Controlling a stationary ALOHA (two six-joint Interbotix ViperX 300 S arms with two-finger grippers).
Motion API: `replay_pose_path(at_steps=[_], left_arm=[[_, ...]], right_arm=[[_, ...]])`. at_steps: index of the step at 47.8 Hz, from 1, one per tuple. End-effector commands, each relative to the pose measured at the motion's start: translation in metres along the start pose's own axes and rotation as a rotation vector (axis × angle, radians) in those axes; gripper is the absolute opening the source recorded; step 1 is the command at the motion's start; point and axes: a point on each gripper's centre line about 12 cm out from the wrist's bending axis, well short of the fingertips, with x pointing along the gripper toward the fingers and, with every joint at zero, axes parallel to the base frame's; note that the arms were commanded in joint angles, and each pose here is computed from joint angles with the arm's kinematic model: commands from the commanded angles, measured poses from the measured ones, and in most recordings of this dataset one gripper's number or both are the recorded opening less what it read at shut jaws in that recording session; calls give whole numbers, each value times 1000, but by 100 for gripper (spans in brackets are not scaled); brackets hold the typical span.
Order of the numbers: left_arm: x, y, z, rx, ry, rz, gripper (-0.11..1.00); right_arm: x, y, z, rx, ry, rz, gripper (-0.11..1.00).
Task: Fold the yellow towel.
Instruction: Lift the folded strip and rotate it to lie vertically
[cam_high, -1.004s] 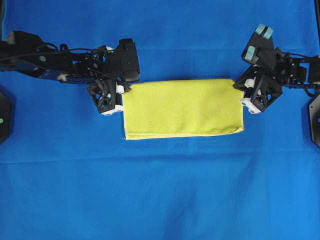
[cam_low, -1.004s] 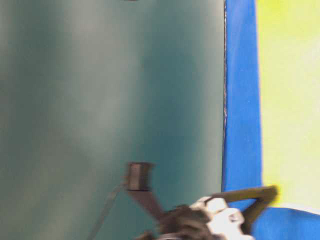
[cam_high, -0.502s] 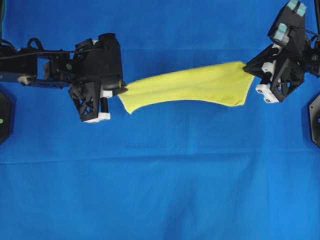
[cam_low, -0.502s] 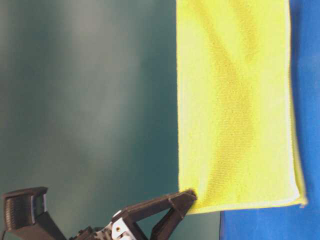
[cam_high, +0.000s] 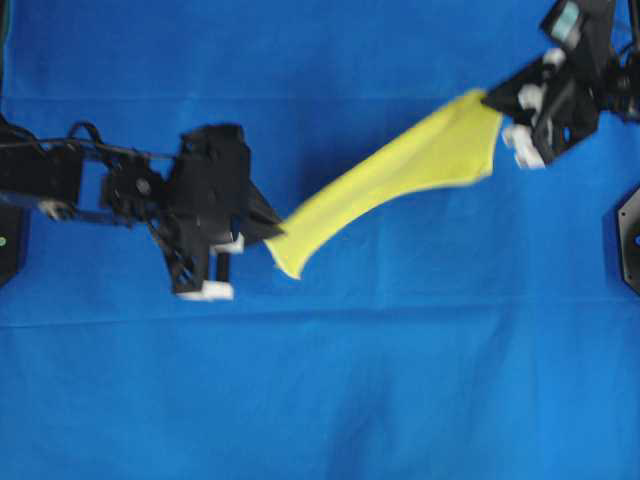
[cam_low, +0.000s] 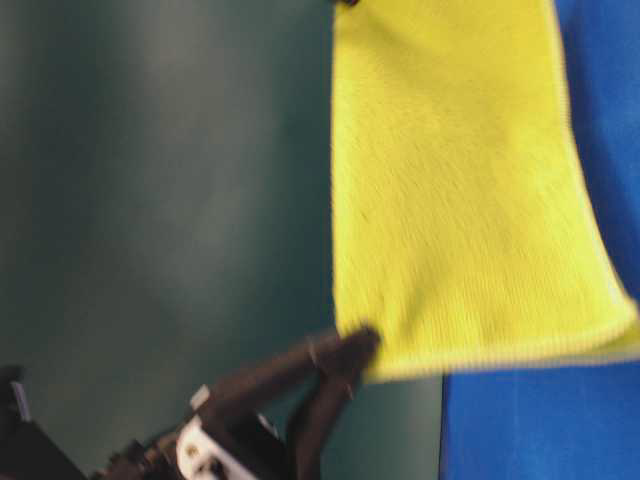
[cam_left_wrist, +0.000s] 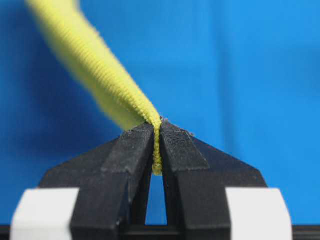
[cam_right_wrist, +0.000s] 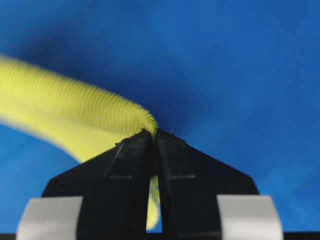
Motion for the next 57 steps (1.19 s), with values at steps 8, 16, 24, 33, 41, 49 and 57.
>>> replay_pose_path(at_steps=[8,16,24,33,41,49,57], left_arm=[[32,-26,32,37,-135,-51,4],[63,-38,42,52,-144,-71,4],[79,-45,48,58,-146,-80,4],[84,-46,50,57,-154,-82,4],[94,-48,62,62,-188,-82,4],[121,-49,78,86,-236,-75,4],[149,-46,85,103,-246,-64,4]], right_arm=[[16,-17,42,14,-146,-24,3],[37,-18,61,-4,-161,-27,3],[55,-16,76,-20,-157,-31,3],[59,-15,82,-25,-164,-29,3],[53,-20,74,-18,-154,-42,3],[30,-33,56,8,-155,-71,3],[11,-39,35,18,-122,-99,3]])
